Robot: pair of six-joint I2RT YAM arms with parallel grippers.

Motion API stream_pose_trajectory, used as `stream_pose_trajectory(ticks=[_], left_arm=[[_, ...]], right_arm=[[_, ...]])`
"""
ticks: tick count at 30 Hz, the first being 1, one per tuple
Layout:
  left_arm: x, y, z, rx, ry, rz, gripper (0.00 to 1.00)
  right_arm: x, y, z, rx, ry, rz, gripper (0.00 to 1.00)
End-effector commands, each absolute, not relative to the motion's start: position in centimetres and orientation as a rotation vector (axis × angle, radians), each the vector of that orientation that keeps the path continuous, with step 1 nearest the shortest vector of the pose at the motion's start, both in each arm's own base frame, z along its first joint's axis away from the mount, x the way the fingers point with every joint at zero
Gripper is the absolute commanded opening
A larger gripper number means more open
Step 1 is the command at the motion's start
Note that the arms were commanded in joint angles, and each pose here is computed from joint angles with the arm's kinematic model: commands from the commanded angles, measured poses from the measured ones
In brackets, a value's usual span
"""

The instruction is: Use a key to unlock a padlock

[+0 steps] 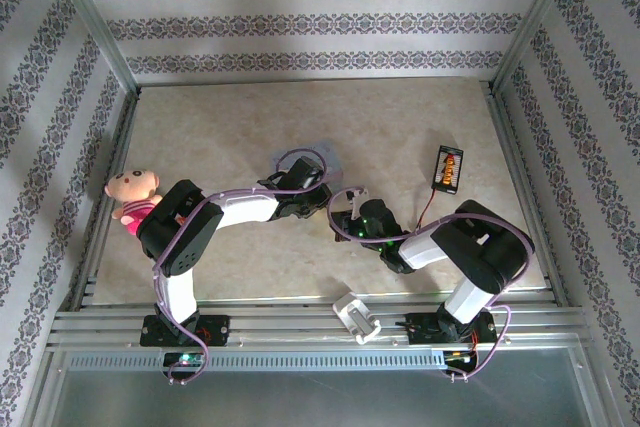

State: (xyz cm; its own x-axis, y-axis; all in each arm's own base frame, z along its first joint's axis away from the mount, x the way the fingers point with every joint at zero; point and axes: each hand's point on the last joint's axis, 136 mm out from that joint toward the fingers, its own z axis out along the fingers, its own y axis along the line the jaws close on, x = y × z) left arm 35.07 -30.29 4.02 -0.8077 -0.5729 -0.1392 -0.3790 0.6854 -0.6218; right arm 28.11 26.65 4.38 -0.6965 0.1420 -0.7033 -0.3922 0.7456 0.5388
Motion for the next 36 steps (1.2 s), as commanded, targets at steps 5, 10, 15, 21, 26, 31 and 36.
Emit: stream_pose_trajectory(ticks=[5, 10, 15, 21, 26, 31, 36], left_arm=[[34.1, -31.1, 3.1, -0.736, 2.639, -0.887, 0.0], [34.1, -31.1, 3.2, -0.724, 2.64, -0.891, 0.0], [34.0, -31.2, 3.3, -0.707, 2.648, -0.893, 0.0], [33.8, -31.3, 3.4, -0.692, 2.655, -0.904, 0.0], [33.9, -31.5, 3.5, -0.687, 2.652, -0.92, 0.0], [33.8, -31.4, 3.3, -0.689, 2.654, -0.916, 0.0], [33.8, -31.5, 3.3, -0.685, 2.65, -0.922, 0.0]], right_arm=[[30.1, 28.2, 8.1, -0.184, 2.028, 0.966, 0.0], [30.4, 28.7, 8.1, -0.19, 2.032, 0.976, 0.0], [30.8, 29.4, 8.2, -0.183, 2.038, 1.022, 0.0], [31.5, 29.7, 9.1, -0.161, 2.004, 1.136, 0.0], [31.9, 29.8, 9.2, -0.166, 1.985, 1.222, 0.0], [32.1, 29.7, 8.8, -0.158, 1.989, 1.22, 0.0], [32.4, 29.3, 8.7, -0.141, 1.987, 1.198, 0.0]])
